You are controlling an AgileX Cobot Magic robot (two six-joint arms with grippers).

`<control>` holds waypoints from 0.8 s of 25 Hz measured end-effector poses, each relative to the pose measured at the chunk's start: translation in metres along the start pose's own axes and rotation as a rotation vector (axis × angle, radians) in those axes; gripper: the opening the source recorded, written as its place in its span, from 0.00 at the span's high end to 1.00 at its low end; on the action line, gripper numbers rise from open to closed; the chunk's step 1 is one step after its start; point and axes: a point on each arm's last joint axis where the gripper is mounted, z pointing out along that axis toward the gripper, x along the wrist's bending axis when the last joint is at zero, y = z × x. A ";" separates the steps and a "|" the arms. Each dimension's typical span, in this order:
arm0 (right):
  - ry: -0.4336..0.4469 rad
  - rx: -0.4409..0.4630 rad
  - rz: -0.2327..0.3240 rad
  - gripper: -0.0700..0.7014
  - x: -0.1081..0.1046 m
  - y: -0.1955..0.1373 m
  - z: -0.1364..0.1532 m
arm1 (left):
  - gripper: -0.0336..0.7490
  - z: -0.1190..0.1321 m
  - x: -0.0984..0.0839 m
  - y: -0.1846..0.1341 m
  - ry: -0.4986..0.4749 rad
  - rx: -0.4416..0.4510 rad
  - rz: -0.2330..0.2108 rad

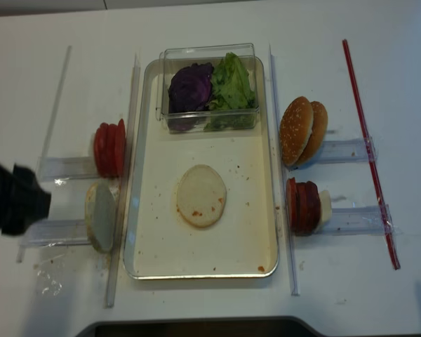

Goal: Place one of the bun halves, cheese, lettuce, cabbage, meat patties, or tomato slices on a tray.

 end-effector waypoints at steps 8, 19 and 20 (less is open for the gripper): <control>0.000 0.000 0.000 0.01 0.000 0.000 0.000 | 0.41 0.012 0.000 -0.056 0.002 -0.068 -0.015; 0.000 0.000 0.000 0.01 0.000 0.000 0.000 | 0.41 0.025 0.001 -0.112 0.016 -0.201 -0.019; 0.000 0.000 0.000 0.01 0.000 0.000 0.000 | 0.41 0.024 0.001 -0.115 0.016 -0.218 -0.019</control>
